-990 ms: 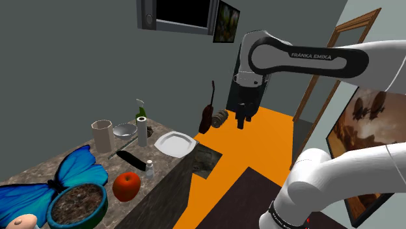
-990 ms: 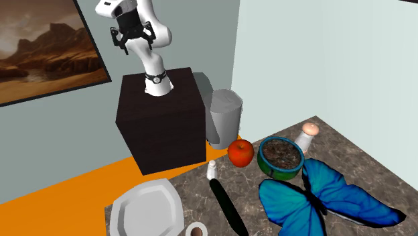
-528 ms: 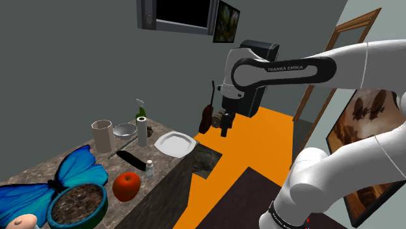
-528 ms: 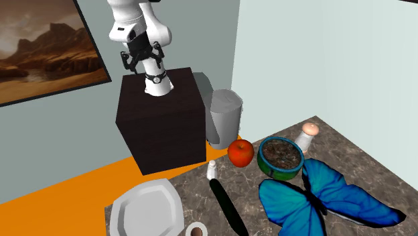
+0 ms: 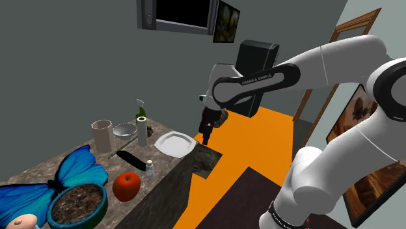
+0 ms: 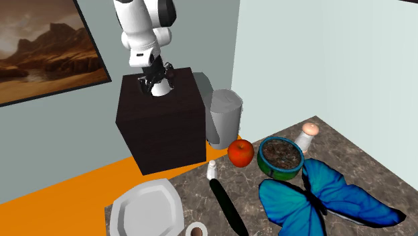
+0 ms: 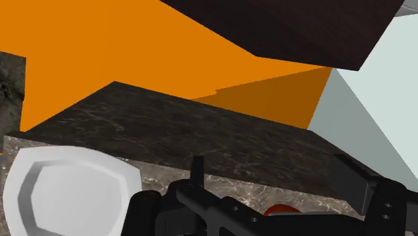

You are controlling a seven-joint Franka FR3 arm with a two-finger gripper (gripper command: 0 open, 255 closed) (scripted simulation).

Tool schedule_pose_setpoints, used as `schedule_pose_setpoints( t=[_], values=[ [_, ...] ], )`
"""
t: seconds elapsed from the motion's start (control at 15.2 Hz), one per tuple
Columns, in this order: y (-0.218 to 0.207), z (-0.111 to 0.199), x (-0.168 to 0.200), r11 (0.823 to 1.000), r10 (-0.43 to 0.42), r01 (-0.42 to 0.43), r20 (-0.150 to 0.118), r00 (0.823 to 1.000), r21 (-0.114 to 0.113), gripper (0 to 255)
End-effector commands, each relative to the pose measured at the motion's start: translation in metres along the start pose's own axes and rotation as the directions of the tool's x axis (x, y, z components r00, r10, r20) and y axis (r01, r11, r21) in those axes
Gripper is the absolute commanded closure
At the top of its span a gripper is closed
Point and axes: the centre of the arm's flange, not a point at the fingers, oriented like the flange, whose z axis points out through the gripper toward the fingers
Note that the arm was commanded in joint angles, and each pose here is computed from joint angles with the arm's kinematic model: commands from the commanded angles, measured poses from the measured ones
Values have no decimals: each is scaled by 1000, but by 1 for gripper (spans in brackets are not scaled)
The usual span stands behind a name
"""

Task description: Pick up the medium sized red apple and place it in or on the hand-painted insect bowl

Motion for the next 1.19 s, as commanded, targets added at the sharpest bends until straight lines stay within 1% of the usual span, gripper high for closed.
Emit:
schedule_pose_setpoints(
  t=[0.0, 0.26, 0.53, 0.79, 0.92, 1.12],
  values=[
    [-2, 15, 19, 998, -56, 56, -27, 998, 2, 0],
    [-7, 45, 55, 986, -164, 164, -76, 984, 4, 0],
    [-17, 73, 91, 963, -268, 270, -126, 955, 1, 0],
    [-31, 99, 127, 928, -369, 373, -174, 913, -8, 0],
    [-39, 111, 145, 906, -417, 423, -197, 887, -14, 0],
    [-54, 128, 172, 869, -486, 494, -232, 843, -26, 0]
  ],
)
